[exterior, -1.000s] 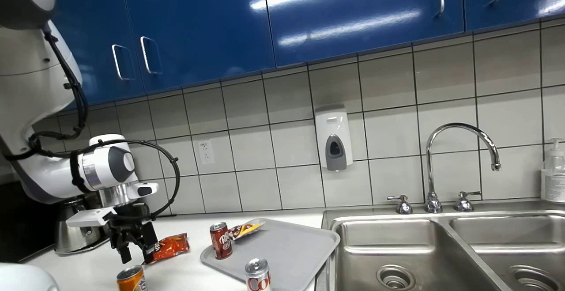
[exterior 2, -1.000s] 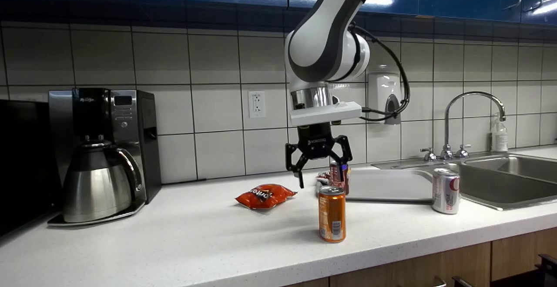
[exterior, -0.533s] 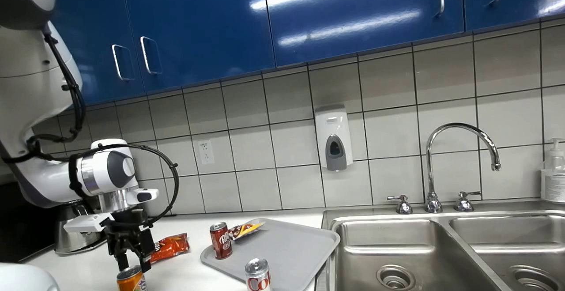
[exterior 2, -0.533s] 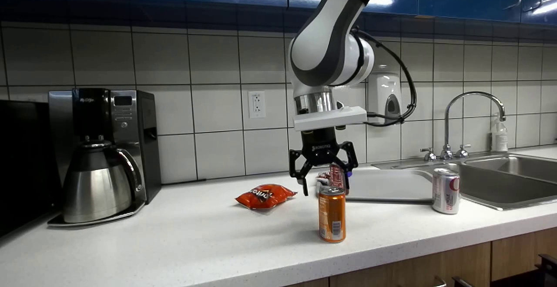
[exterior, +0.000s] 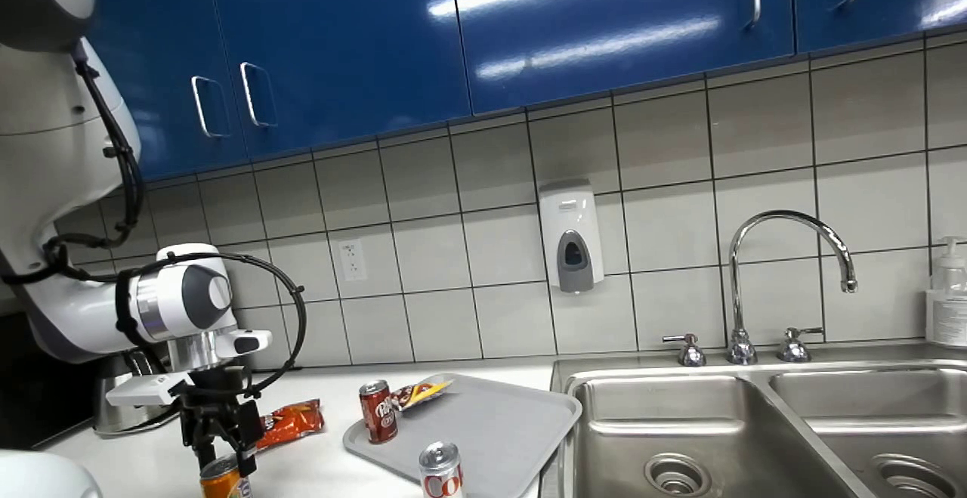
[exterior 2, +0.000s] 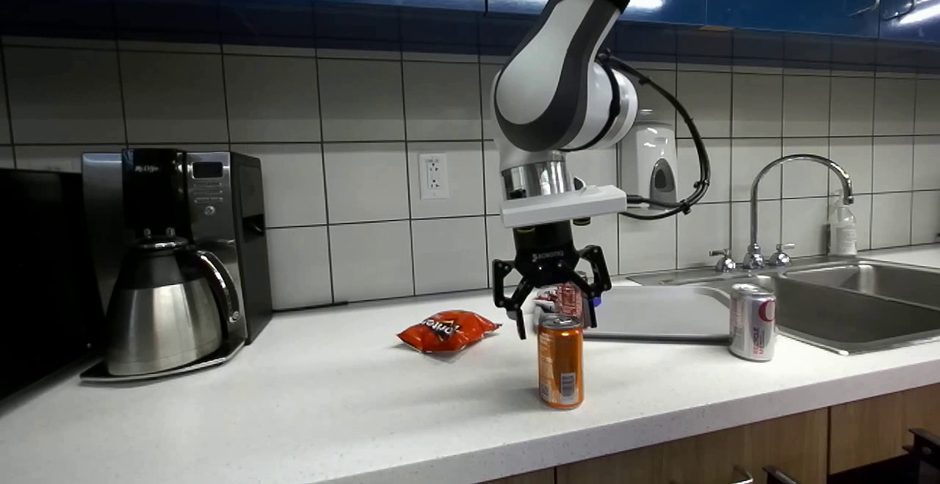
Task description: Put the cans on the grey tray.
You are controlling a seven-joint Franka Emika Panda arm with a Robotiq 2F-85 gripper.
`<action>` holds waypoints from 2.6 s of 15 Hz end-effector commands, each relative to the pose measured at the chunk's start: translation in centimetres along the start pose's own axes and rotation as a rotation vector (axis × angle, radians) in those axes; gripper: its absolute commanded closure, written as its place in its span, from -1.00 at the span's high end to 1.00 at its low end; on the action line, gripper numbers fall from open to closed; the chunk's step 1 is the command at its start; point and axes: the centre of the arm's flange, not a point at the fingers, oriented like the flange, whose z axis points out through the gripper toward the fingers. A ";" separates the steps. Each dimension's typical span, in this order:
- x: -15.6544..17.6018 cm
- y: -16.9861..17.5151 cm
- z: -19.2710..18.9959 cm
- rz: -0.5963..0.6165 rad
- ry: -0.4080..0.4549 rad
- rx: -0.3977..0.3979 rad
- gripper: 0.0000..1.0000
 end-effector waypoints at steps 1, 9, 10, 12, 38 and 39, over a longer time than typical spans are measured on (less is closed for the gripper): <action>-0.4 0.2 0.1 -0.021 0.007 0.022 1.00; -0.8 -0.2 0.9 -0.053 -0.011 0.027 1.00; -0.8 -0.2 1.0 -0.052 -0.011 0.023 1.00; -0.7 -0.1 1.1 -0.051 -0.010 0.024 1.00; 0.1 0.4 -2.2 -0.032 0.064 0.014 -0.23; 0.3 0.8 -2.4 -0.029 0.071 0.015 -0.23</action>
